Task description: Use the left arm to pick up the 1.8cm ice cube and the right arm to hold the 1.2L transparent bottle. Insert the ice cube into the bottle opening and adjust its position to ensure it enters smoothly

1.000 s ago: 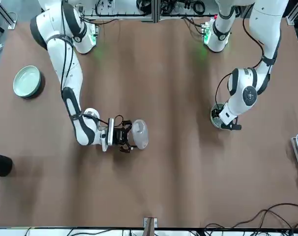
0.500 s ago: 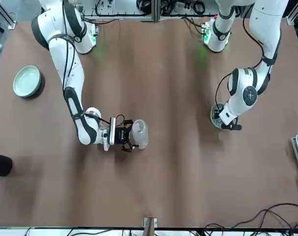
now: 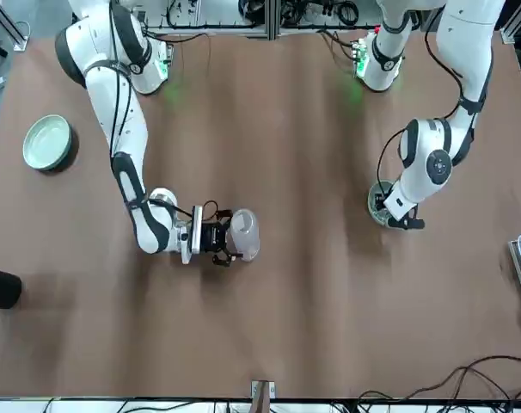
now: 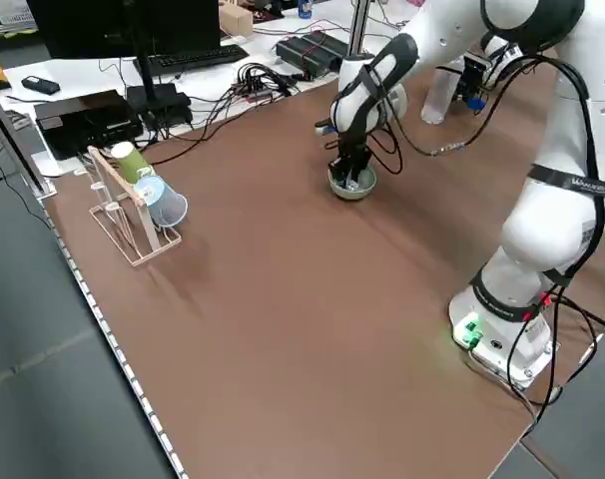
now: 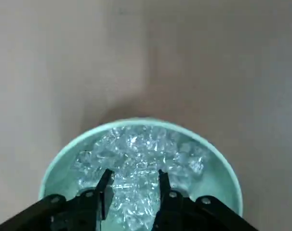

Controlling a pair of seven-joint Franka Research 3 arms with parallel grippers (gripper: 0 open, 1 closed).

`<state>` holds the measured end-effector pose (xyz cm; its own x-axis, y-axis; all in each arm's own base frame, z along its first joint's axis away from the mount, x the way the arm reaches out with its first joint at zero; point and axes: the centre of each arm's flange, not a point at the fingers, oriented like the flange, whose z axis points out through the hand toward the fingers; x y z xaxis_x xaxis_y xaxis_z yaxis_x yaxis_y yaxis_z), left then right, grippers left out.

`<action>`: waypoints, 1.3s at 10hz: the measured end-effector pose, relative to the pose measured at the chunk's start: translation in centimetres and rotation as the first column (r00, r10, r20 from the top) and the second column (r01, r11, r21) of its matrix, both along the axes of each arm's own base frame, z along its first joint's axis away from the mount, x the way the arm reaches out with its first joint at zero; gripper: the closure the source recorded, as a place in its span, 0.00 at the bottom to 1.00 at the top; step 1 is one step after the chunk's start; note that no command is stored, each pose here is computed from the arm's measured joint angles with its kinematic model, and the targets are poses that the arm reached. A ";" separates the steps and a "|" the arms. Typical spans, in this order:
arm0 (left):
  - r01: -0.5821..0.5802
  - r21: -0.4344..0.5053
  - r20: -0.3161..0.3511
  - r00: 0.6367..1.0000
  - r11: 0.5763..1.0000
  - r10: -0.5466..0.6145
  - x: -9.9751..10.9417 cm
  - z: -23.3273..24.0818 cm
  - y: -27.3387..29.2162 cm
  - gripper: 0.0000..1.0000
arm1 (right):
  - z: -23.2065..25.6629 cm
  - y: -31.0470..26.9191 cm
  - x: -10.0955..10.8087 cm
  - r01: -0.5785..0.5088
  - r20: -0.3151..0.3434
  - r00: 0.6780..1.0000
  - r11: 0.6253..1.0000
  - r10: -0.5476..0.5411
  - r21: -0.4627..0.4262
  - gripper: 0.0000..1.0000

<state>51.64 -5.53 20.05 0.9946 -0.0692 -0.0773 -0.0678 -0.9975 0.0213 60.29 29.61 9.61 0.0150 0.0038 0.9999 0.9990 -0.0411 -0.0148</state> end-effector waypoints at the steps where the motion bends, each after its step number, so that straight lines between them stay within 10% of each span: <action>1: 0.000 0.000 0.007 1.000 1.000 0.000 0.1 0.8 0.0 0.59 | 0.0 0.0 0.0 0.000 0.000 1.000 1.000 0.000 0.000 0.00; 8: -0.001 0.006 -0.027 1.000 1.000 0.002 0.3 5.1 0.2 0.59 | 0.0 0.0 0.0 0.001 -0.001 1.000 1.000 -0.001 0.000 0.00; 13: -0.021 0.005 0.011 1.000 1.000 0.021 4.1 16.2 -0.9 0.59 | -0.1 0.0 0.0 0.001 -0.001 1.000 1.000 -0.001 0.000 0.00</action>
